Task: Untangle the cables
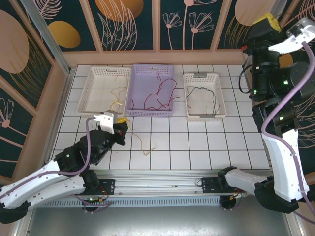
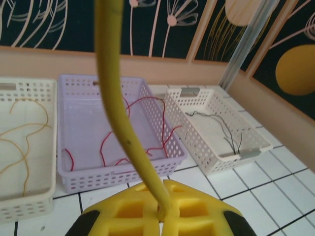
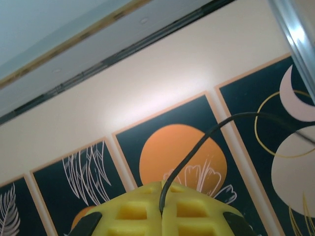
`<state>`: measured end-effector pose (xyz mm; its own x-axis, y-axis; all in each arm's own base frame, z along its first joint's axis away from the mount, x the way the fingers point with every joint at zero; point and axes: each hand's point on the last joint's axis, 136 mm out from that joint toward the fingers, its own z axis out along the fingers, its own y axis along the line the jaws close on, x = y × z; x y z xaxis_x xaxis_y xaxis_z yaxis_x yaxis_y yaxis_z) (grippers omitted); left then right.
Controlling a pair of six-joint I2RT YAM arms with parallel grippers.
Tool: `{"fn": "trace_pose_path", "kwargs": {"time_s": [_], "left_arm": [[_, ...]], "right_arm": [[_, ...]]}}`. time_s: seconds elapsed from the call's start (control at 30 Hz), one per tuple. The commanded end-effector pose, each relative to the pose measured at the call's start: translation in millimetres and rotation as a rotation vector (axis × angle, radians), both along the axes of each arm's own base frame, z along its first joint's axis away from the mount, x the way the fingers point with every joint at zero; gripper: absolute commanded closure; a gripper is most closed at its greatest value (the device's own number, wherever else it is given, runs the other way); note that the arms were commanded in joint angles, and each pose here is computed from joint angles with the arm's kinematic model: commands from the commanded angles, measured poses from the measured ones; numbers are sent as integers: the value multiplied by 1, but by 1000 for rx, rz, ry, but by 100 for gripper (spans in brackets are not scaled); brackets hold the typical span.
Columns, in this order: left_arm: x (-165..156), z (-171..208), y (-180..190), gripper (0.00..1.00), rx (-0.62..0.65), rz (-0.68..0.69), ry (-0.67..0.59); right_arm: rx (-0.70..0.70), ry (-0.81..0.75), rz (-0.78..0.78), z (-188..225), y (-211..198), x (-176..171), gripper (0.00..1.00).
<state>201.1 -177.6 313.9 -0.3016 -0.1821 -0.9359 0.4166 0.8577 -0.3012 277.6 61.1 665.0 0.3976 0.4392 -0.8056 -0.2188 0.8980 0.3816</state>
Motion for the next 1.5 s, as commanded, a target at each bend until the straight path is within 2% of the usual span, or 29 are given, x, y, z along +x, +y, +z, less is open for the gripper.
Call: {"fn": "trace_pose_path", "kwargs": {"time_s": [0.0,0.23,0.43,0.93,1.3,1.47], "left_arm": [[0,29,10,100,-29,26,-46],[-5,65,20,100,-84,30,-97],[-10,82,29,100,-119,33,-120],[-13,86,41,100,-135,57,-135],[-14,88,44,100,-142,61,-141],[-14,94,52,100,-156,87,-157]], "right_arm": [[-50,-11,8,4,4,1,100],[-85,35,-20,-16,8,24,100],[-82,92,29,-39,13,50,100],[-62,278,263,-107,39,109,100],[-42,331,278,-131,32,125,100],[-46,379,256,-155,28,134,100]]}}
